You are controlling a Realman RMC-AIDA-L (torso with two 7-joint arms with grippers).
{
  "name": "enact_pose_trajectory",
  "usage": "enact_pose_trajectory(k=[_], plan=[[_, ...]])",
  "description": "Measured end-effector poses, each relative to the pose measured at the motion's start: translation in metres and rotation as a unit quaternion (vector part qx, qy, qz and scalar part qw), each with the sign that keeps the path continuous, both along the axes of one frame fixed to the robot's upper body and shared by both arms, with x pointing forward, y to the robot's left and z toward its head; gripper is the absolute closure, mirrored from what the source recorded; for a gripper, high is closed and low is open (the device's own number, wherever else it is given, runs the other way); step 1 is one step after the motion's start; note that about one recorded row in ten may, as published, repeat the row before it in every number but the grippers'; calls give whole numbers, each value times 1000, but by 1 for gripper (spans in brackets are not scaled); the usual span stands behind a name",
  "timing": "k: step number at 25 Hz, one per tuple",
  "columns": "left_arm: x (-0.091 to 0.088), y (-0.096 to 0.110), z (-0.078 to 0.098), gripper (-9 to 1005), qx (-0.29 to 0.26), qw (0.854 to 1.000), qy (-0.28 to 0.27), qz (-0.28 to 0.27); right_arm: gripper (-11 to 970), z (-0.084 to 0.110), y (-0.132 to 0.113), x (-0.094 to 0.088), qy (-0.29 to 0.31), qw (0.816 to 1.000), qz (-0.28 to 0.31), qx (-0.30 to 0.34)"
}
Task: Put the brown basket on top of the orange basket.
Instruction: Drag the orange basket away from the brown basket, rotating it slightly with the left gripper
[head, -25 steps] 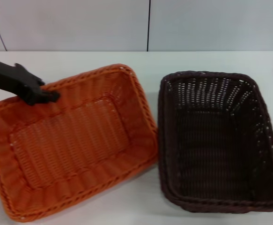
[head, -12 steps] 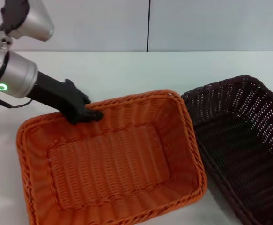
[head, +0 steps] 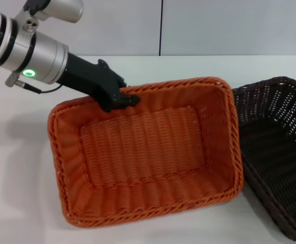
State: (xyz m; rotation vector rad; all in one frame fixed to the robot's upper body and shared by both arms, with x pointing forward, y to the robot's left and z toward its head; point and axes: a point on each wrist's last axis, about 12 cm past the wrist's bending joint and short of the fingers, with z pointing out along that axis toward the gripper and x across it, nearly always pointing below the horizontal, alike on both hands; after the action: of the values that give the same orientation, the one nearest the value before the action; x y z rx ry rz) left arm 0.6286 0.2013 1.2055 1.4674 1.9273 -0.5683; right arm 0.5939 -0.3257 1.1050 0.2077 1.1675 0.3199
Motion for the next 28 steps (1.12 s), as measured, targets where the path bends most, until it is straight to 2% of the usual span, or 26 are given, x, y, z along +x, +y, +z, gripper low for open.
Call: enact_pose_trajectory(k=[7, 17, 23, 28], plan=[[2, -16, 1, 822, 15, 1000, -1, -17, 373, -1, -2, -1, 1, 1000, -2, 0], [10, -27, 0, 813, 10, 1000, -1, 20, 374, 0, -3, 0, 3, 1000, -5, -4], [12, -31, 1, 600, 8, 999, -10, 33, 373, 0, -5, 0, 4, 1000, -7, -5], [11, -27, 8, 364, -18, 999, -33, 38, 373, -1, -6, -1, 5, 1000, -8, -5]])
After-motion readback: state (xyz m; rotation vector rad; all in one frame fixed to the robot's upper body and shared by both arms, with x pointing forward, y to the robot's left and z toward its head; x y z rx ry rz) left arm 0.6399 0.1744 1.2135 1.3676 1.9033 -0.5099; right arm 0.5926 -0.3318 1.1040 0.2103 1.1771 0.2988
